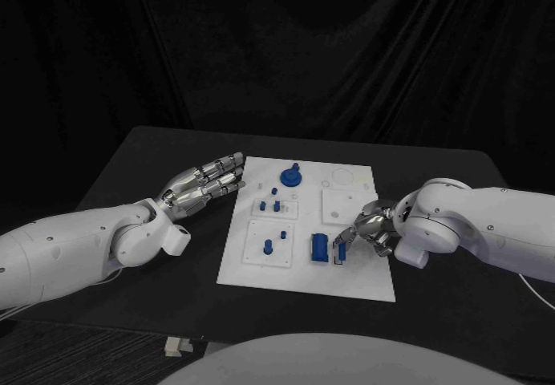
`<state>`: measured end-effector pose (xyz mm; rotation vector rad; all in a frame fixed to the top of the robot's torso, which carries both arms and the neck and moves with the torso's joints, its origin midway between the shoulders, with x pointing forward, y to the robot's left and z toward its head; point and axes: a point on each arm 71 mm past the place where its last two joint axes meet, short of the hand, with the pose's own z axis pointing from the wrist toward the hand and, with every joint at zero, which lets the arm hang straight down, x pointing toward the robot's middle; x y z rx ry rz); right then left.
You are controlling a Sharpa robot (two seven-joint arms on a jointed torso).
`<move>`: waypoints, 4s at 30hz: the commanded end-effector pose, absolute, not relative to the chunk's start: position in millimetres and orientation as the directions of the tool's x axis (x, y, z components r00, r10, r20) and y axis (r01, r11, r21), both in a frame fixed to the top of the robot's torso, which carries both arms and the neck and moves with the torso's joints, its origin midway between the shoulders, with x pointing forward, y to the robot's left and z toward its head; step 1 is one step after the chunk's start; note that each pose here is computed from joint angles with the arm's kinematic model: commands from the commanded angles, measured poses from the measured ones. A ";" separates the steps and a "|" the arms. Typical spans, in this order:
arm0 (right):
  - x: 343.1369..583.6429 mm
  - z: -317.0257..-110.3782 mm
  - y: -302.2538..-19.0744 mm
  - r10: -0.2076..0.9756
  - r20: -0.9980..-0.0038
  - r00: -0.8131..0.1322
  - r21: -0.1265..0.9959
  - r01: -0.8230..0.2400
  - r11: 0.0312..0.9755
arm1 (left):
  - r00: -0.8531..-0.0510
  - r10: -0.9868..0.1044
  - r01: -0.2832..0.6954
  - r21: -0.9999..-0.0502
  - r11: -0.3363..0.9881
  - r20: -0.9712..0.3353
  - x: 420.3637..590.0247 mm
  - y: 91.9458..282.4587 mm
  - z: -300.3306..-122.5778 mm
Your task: Assemble the parts on the task board
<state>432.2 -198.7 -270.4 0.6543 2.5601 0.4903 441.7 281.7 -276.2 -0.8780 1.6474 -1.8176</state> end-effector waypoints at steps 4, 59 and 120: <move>432.8 -271.1 -198.3 0.481 -0.371 -0.794 0.413 0.323 0.852 | -0.656 -0.744 0.015 -0.983 -0.185 0.130 440.8 281.1 -270.6; 428.3 -277.8 -190.9 0.431 -0.378 -0.819 0.389 0.282 0.877 | -0.658 -0.740 0.002 -0.983 -0.183 0.137 440.0 281.9 -273.9; 355.4 -261.9 -191.1 0.222 -0.917 -0.331 0.377 -0.542 0.751 | -0.653 -0.745 0.005 -0.983 -0.184 0.136 437.5 285.6 -273.3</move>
